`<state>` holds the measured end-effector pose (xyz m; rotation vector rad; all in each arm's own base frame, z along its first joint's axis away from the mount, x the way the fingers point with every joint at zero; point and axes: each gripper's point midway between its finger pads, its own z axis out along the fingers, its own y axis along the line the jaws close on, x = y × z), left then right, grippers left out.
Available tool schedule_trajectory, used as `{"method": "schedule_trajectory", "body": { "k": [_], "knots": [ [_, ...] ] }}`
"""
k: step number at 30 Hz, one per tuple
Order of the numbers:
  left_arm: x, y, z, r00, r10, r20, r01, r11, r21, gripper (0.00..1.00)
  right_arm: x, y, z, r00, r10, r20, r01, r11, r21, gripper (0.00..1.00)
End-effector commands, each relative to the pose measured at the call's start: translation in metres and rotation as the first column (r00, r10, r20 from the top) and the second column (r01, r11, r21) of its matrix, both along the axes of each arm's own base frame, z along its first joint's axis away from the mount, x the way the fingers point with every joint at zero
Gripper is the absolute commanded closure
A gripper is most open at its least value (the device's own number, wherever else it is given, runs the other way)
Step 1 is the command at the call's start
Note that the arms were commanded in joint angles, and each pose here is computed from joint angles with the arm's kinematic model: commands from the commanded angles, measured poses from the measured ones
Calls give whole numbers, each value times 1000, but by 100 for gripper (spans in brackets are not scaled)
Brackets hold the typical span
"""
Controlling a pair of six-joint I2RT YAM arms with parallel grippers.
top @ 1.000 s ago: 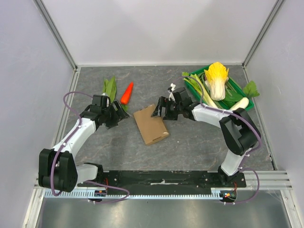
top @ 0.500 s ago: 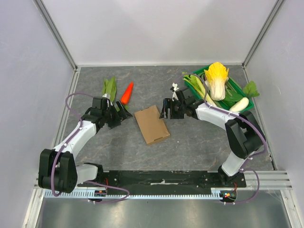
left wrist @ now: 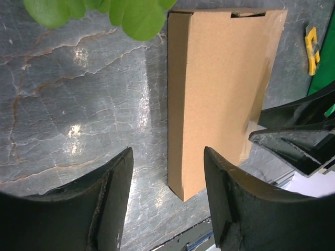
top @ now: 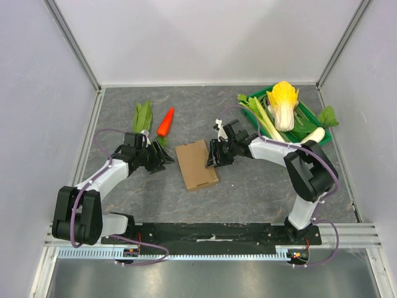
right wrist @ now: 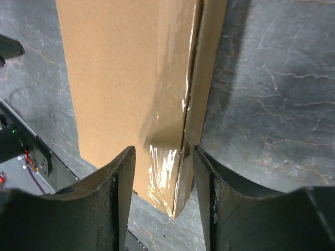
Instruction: Unpack the express box
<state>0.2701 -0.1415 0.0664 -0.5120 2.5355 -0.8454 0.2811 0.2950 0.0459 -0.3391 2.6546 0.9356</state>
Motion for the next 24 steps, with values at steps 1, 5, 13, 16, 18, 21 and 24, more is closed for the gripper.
{"method": "schedule_trajectory", "body": {
  "k": [1,5,13,16,18,21,24],
  "knots": [
    [21,1,23,997,1,80,-3,1000,22,37,-2,6,30,998,36,49,-38,999,32,41],
    [24,0,32,995,-1,100,0,1000,17,35,30,-33,38,978,-86,189,121,977,-176,29],
    [27,3,47,988,-10,154,5,999,36,4,103,-97,71,870,-6,493,250,867,-432,13],
    [25,2,47,988,-26,154,21,999,33,4,120,-114,60,868,123,481,200,800,-565,12],
    [20,-3,45,989,-50,140,49,999,11,8,126,-128,46,880,204,429,144,747,-650,12],
    [14,-11,38,991,-78,108,82,996,-32,14,141,-145,34,898,218,382,111,728,-676,12],
    [10,-17,38,990,-99,103,105,993,-58,17,150,-162,21,920,208,333,76,737,-671,12]
  ]
}}
